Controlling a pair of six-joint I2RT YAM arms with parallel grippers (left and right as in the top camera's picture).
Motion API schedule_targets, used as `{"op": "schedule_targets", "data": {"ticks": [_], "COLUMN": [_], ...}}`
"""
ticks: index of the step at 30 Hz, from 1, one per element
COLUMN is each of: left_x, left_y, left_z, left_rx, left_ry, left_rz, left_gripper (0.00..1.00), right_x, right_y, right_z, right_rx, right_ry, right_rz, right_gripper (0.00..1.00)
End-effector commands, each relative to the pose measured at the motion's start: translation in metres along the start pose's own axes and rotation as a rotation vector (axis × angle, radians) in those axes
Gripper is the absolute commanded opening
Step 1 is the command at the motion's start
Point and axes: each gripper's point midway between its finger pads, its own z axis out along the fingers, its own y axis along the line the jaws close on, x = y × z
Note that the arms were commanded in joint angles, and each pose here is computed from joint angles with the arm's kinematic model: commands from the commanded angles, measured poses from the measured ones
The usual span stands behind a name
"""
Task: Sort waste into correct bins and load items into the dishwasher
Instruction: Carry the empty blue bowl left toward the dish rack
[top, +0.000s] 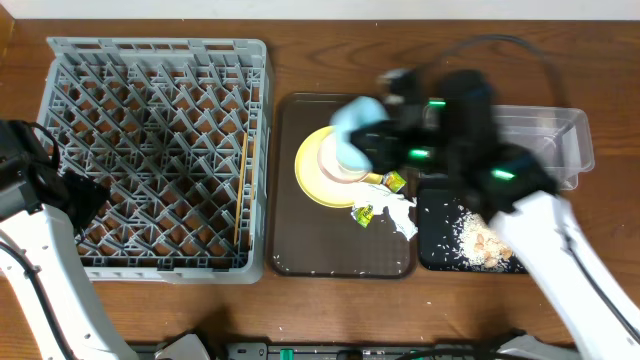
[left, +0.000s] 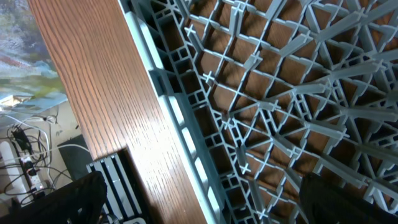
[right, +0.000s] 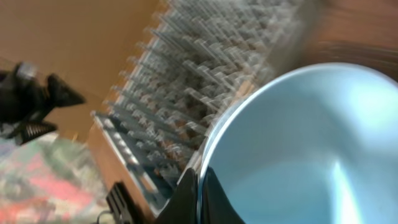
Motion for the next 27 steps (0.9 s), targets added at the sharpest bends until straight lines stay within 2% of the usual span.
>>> {"op": "schedule_targets", "data": {"ticks": [1, 5, 9, 12, 21, 27], "left_x": [0.001, 0.001, 0.001, 0.001, 0.0, 0.0], "left_y": [0.001, 0.001, 0.001, 0.001, 0.001, 0.001], "left_z": [-0.001, -0.001, -0.001, -0.001, -0.001, -0.001], "left_rx": [0.0, 0.0, 0.0, 0.0, 0.0, 0.0], "left_ry": [0.002, 0.002, 0.002, 0.002, 0.002, 0.002], "left_rz": [-0.016, -0.016, -0.016, -0.016, -0.016, -0.016], "left_gripper": [1.0, 1.0, 1.0, 1.0, 1.0, 1.0], "right_x": [0.011, 0.016, 0.017, 0.027, 0.097, 0.122], "right_y": [0.048, 0.097, 0.126, 0.134, 0.139, 0.153], "right_z": [0.04, 0.078, 0.102, 0.118, 0.169, 0.175], "right_rx": [-0.214, -0.493, -0.735, -0.84, -0.93, -0.957], "right_ry": [0.055, 0.065, 0.081, 0.098, 0.201, 0.237], "right_rz": [-0.087, -0.112, -0.018, 0.05, 0.105, 0.076], "right_gripper": [0.01, 0.01, 0.01, 0.01, 0.01, 0.01]}}
